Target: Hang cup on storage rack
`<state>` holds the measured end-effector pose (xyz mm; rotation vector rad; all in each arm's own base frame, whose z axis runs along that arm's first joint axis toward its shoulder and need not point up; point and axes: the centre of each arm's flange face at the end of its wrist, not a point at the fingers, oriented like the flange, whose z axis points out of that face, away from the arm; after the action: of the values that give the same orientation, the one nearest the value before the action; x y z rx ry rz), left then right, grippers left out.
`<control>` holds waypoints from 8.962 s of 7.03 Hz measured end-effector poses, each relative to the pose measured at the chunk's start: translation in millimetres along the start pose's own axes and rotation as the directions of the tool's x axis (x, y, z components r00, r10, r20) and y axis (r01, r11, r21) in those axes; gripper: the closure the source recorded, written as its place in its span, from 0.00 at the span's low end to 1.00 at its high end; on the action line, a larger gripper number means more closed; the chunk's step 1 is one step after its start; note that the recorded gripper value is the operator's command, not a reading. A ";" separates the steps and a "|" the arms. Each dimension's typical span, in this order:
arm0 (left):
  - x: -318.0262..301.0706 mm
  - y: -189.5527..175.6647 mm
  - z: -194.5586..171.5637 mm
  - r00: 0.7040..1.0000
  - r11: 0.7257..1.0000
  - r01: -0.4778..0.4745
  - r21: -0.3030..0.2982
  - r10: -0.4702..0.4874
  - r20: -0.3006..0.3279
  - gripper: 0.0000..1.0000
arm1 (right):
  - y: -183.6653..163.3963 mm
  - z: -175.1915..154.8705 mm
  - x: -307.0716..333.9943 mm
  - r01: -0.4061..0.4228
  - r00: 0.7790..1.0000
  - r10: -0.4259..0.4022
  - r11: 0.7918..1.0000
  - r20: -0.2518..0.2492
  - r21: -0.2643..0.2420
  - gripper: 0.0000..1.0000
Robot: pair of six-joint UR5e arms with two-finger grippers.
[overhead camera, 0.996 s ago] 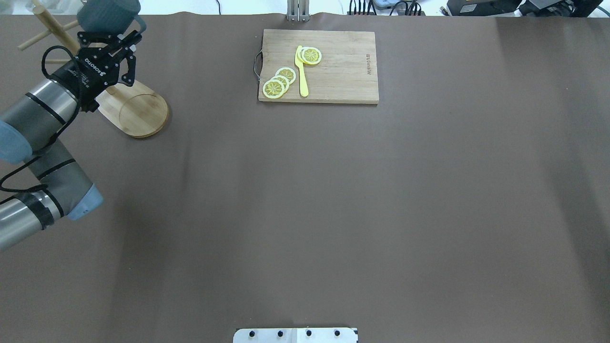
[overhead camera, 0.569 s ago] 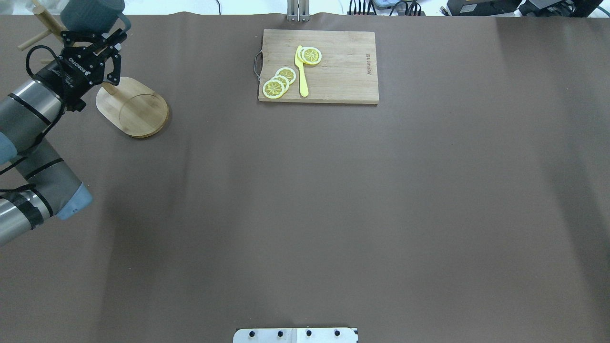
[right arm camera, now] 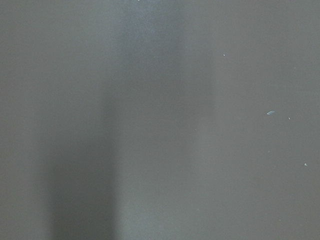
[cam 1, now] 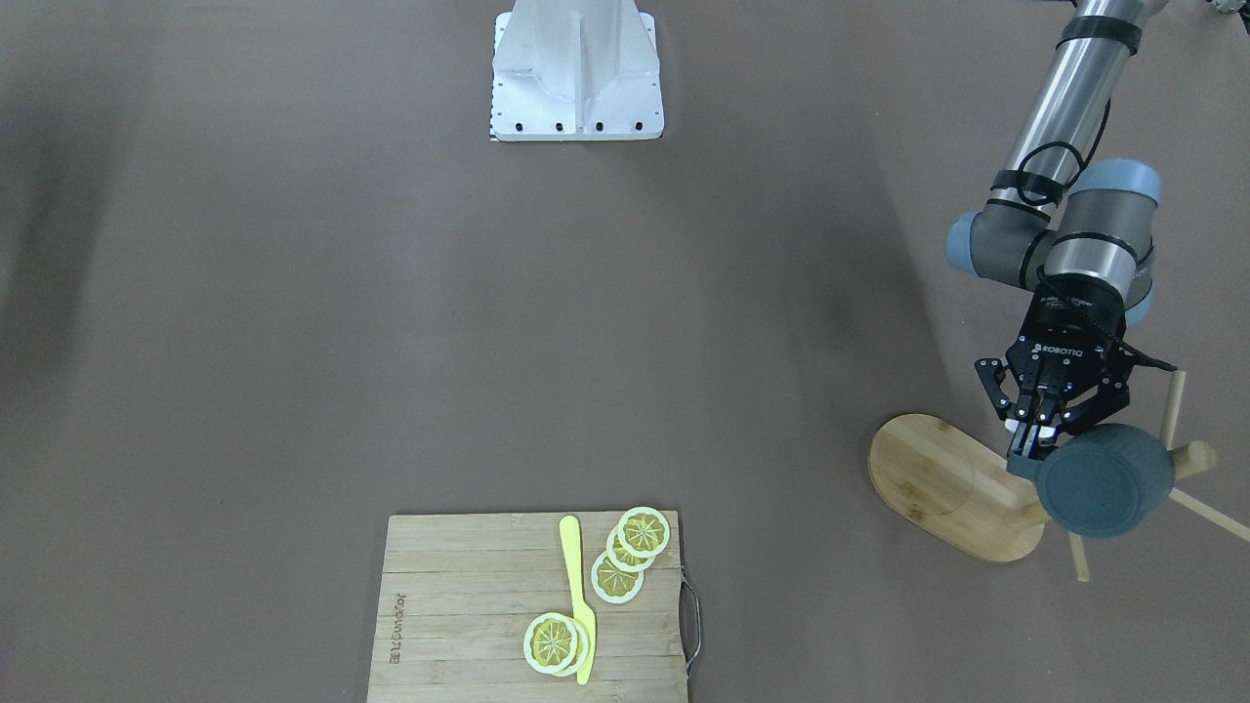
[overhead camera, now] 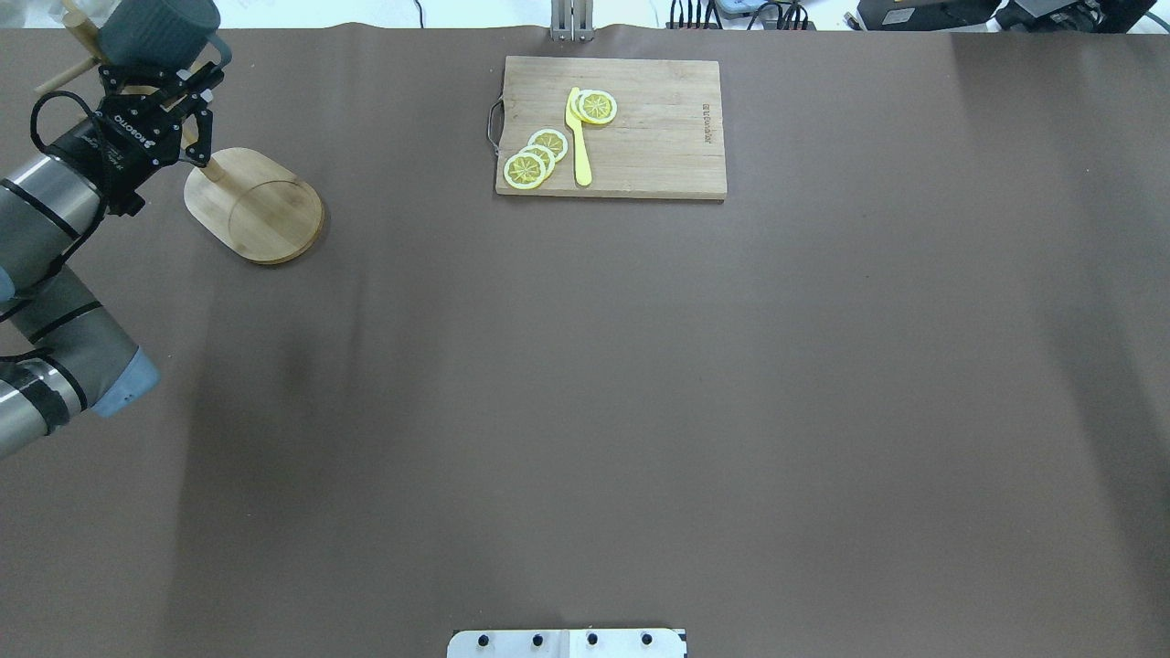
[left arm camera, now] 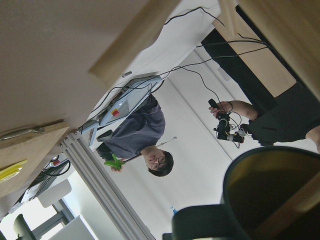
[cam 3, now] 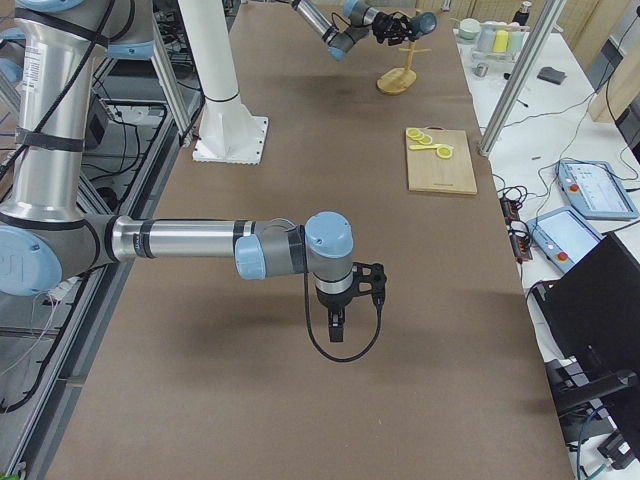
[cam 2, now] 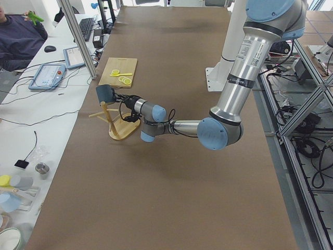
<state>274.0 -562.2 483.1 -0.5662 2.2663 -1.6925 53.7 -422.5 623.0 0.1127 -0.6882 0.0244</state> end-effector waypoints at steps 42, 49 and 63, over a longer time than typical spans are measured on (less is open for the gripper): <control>-51.3 141.8 -73.2 -0.872 -0.787 -0.300 -0.540 0.455 -0.179 0.01 | -10.6 4.5 1.3 -0.003 1.000 0.003 1.000 0.003 -0.006 0.00; 105.4 114.0 -110.4 -0.930 -0.658 0.083 -0.748 0.220 -0.296 0.01 | -9.2 11.4 7.0 -0.013 1.000 0.013 1.000 0.000 -0.018 0.00; 277.3 -55.4 -304.4 -0.664 0.188 -0.445 -0.876 0.587 0.463 0.01 | -4.5 23.4 17.0 -0.022 1.000 0.023 0.999 0.004 -0.045 0.00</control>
<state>-94.3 -440.6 631.8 0.0564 0.7968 0.0302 52.3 -429.8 651.3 0.0618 -0.6939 0.0303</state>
